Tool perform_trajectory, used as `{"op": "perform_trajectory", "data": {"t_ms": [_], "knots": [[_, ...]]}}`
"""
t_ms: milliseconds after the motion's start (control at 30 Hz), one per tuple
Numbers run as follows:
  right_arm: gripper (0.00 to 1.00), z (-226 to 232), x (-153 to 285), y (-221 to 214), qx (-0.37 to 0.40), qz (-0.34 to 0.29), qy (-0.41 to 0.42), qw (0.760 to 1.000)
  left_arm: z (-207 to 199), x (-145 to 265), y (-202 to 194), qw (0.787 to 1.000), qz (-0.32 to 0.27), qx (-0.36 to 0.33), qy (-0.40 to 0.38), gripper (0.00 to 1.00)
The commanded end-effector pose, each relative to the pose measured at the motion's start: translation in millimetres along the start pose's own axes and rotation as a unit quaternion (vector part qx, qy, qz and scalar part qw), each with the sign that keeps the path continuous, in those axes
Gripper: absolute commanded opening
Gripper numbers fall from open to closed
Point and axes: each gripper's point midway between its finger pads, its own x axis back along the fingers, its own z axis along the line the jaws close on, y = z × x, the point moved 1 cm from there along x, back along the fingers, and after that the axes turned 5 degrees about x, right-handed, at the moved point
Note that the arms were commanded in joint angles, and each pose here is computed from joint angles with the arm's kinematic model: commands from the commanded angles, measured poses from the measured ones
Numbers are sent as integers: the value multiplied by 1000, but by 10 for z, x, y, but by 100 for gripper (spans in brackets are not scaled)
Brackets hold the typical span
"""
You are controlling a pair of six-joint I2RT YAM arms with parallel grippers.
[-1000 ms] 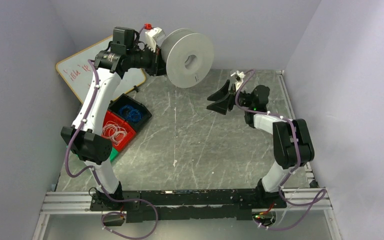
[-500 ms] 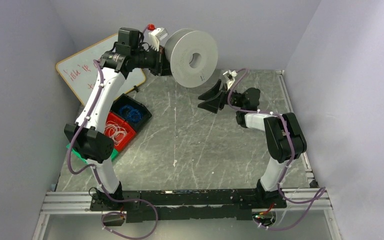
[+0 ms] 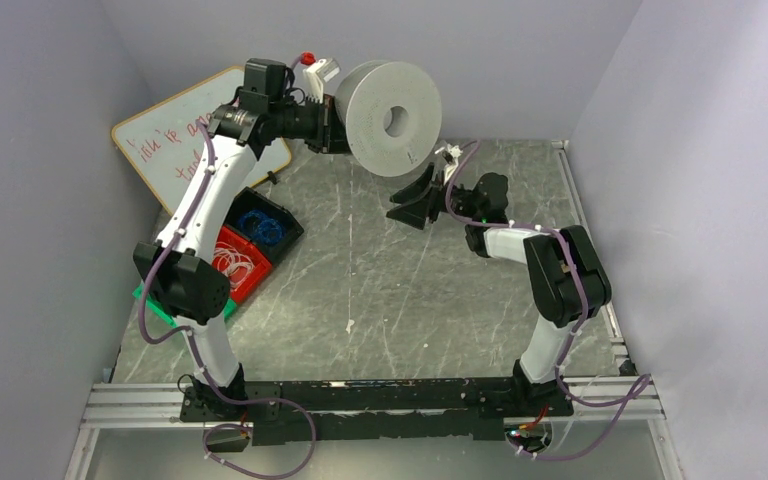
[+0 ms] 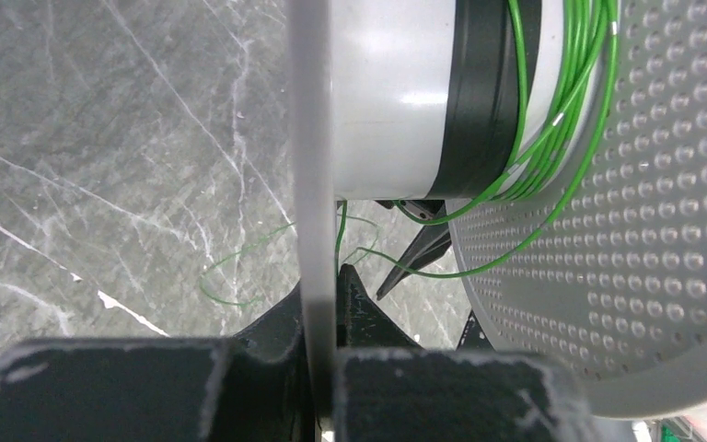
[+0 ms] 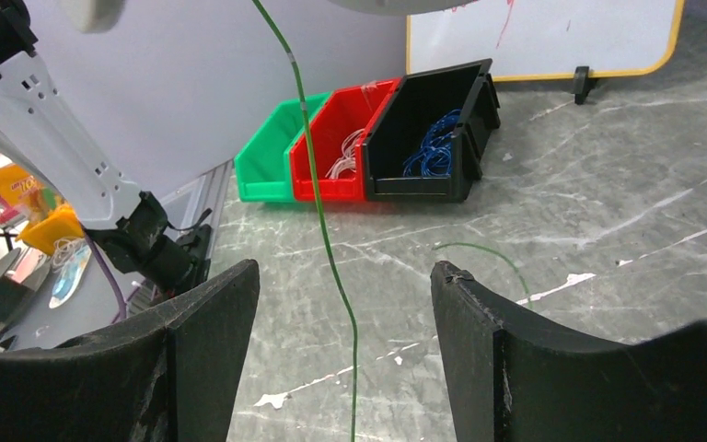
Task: Wrap the cables
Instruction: Wrap the cable around the cable reel.
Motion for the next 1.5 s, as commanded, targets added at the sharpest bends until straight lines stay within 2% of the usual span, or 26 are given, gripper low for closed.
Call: {"op": "perform_trajectory", "data": {"t_ms": [0, 233, 533, 600, 667, 800, 900, 1067, 1167, 1200, 1333, 1467], "knots": [[71, 98, -60, 174, 48, -15, 14, 999, -287, 19, 154, 998, -24, -27, -50, 2], [63, 313, -181, 132, 40, -21, 58, 997, -297, -10, 177, 998, -25, -17, -55, 2], [59, 269, -225, 58, 18, -20, 53, 998, -329, -26, 195, 997, -25, -9, -69, 2], [50, 270, -241, 45, 13, -18, 56, 998, -341, -31, 192, 997, -23, -6, -72, 2], [36, 278, -257, 34, 6, -15, 62, 998, -340, -29, 196, 997, -24, -4, -72, 2], [0, 259, -266, 24, -6, -7, 65, 998, -358, -19, 196, 997, -24, -3, -73, 2], [0, 139, -235, 28, -36, 8, 38, 999, -329, 25, 226, 998, -30, -8, -51, 2], [0, 20, 18, 229, -89, -6, 23, 996, -261, 218, 205, 998, -30, -62, -13, 2], [0, -3, 209, 412, -117, -28, 32, 992, -203, 329, 126, 995, -20, -95, -3, 2], [3, -10, 268, 467, -120, -34, 33, 992, -187, 353, 95, 994, -16, -112, -1, 2], [0, -39, 463, 643, -120, -52, 15, 991, -86, 410, -33, 987, 6, -157, 23, 2], [0, -111, 548, 739, -173, -31, -6, 984, 88, 438, -117, 980, 26, -188, 59, 2]]}}
